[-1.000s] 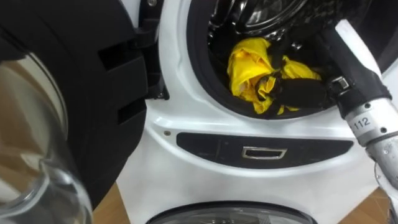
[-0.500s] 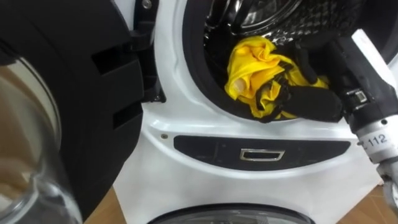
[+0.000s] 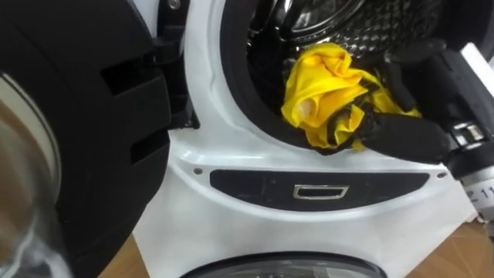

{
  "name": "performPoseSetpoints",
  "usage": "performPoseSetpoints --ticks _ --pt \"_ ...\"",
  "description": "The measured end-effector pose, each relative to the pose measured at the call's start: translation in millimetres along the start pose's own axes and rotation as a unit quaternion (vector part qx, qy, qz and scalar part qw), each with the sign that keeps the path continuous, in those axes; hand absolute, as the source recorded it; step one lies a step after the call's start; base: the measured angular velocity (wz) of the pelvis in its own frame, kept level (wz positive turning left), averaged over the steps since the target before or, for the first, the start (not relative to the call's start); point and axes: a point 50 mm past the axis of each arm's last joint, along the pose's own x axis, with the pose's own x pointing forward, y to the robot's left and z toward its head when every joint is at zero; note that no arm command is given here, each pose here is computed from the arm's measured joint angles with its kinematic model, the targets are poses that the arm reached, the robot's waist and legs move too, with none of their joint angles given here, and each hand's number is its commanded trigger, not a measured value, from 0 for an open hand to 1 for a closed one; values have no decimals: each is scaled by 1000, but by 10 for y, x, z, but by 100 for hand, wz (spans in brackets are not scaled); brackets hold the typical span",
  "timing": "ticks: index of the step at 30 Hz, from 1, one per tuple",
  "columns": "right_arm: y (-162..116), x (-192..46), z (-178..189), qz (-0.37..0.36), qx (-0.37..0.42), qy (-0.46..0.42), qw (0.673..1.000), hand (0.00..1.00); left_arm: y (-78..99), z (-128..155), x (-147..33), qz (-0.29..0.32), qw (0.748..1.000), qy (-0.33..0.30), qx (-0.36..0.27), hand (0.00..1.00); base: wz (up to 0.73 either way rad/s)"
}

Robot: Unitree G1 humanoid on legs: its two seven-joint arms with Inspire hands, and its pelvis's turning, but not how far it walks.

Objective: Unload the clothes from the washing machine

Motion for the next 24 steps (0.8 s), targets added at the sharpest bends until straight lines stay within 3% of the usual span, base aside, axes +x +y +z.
performPoseSetpoints --ticks 10,15,24 --pt "-282 -287 95 -29 74 -2 997 100 98 -106 -21 24 999 3 -47 0 -7" --pt "-831 -505 148 -201 11 4 980 100 123 -219 -45 29 999 18 -37 0 -46" --pt "-982 -765 -131 -296 -43 103 949 100 106 -309 -46 24 999 26 -3 0 -56"
